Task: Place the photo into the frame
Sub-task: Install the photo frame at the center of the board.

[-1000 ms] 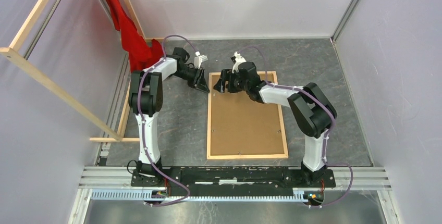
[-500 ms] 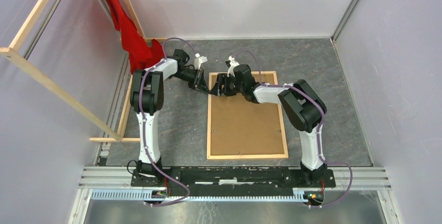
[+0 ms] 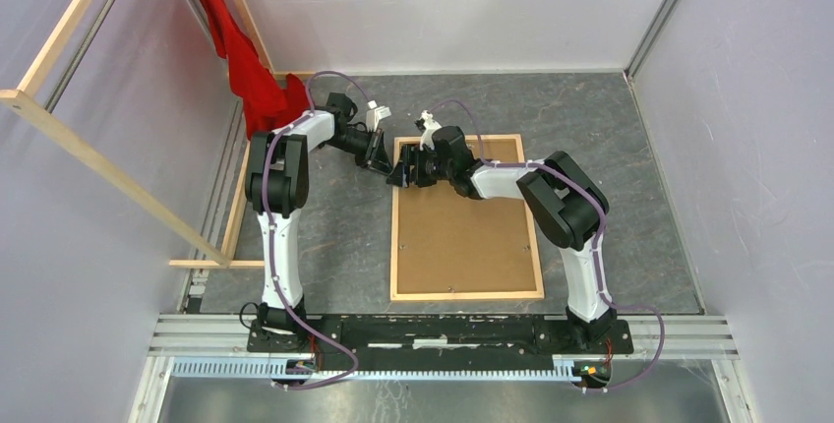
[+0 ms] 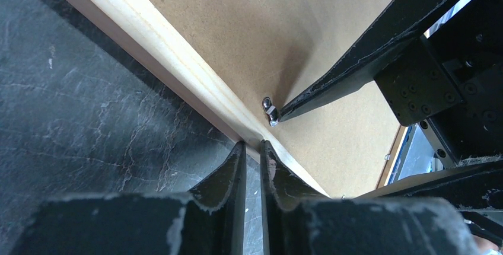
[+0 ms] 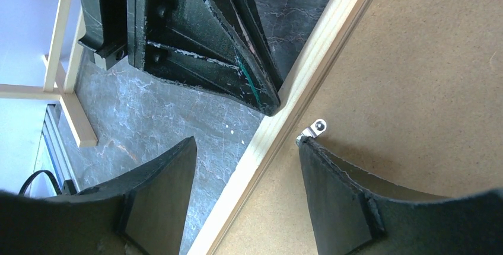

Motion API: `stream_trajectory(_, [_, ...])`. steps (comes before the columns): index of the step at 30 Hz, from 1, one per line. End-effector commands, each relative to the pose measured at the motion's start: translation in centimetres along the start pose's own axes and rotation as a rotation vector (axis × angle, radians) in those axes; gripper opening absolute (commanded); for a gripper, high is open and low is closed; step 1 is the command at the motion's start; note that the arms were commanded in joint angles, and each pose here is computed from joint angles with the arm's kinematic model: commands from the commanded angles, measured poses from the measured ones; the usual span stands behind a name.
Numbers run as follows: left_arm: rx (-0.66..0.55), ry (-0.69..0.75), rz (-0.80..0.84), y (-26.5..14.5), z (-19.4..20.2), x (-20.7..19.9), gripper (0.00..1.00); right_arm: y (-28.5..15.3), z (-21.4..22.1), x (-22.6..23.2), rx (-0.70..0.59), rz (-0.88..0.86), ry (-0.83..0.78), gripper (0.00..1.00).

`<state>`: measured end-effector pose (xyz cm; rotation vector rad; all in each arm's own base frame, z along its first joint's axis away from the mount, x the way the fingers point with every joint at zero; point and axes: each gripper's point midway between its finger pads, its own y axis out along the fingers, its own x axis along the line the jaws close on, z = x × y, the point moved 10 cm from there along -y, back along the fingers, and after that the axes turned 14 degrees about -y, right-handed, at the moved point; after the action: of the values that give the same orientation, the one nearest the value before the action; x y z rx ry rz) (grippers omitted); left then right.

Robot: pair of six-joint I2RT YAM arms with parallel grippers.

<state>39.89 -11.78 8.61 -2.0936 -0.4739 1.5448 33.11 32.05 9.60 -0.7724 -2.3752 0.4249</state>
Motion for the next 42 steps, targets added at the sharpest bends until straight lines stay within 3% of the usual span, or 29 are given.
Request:
stream_trajectory(1, [0.017,0.002,-0.029,0.8,0.5,0.7,0.17,0.7,-0.3,-0.1,-0.003,0.005,-0.008,0.71])
stream_trajectory(16, [0.023,0.01,-0.034,0.8,0.8,0.8,0.16,1.5,-0.3,-0.2,0.006,-0.011,-0.003,0.69])
stream_trajectory(27, [0.028,0.019,-0.043,0.7,1.2,0.8,0.15,-1.7,-3.8,-1.2,-0.076,0.001,-0.048,0.69])
stream_trajectory(42, [0.03,0.017,-0.047,0.8,1.2,0.9,0.15,-0.5,-1.1,-1.7,0.007,-0.017,-0.014,0.69])
